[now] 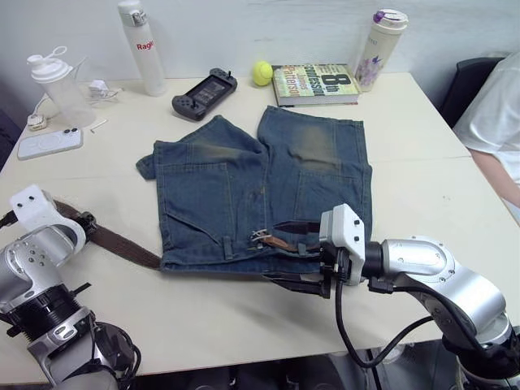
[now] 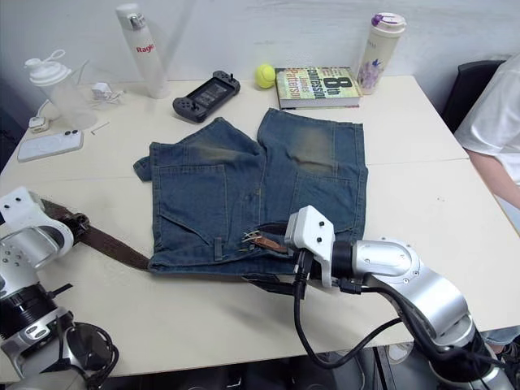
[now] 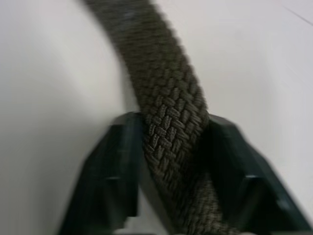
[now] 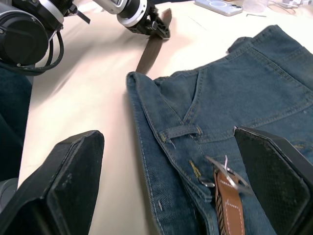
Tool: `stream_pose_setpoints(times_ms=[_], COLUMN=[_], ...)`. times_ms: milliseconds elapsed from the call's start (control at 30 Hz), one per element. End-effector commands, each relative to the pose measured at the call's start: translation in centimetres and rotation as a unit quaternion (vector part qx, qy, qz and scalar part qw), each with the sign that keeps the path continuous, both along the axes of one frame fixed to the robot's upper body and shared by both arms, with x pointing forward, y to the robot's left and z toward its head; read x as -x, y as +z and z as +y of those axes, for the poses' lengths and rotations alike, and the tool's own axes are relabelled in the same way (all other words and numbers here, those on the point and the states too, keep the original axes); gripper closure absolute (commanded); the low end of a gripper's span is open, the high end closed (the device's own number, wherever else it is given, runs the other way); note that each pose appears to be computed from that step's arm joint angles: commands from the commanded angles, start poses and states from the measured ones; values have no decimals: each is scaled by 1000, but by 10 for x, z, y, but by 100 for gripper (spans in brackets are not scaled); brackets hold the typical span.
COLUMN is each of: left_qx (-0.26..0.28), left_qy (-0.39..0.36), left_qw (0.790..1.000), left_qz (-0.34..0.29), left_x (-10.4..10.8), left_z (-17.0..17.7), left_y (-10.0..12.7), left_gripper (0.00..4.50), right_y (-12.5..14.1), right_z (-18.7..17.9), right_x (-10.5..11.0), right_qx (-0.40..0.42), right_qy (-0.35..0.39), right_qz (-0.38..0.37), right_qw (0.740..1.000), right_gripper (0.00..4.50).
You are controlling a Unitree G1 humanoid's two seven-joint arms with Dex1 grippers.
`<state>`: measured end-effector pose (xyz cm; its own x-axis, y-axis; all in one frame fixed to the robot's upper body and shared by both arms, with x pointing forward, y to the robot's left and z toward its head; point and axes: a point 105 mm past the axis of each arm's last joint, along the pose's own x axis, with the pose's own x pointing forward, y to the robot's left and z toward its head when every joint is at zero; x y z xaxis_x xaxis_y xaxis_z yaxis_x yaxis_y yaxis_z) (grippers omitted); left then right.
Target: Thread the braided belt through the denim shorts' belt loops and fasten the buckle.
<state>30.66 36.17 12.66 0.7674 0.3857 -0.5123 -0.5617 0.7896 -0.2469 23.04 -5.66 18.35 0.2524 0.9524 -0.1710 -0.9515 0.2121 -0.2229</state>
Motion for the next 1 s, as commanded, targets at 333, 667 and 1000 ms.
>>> stream_pose_setpoints(times_ms=[333, 667, 1000], left_qx=[-197, -495, -481], left_qy=[-214, -602, -661], left_qw=[940, 586, 521], left_qz=[-176, -222, -245], left_x=[-23, 17, 24], left_z=[-56, -180, -206], left_y=[70, 80, 70], left_gripper=[447, 447, 447], right_y=[7, 24, 12], right_z=[-3, -16, 20], right_x=[-2, -46, -40], right_qx=[-7, 41, 80], right_qy=[-11, -132, -104], right_qz=[-17, -190, -366], right_qw=[1000, 972, 921], right_gripper=[0, 0, 0])
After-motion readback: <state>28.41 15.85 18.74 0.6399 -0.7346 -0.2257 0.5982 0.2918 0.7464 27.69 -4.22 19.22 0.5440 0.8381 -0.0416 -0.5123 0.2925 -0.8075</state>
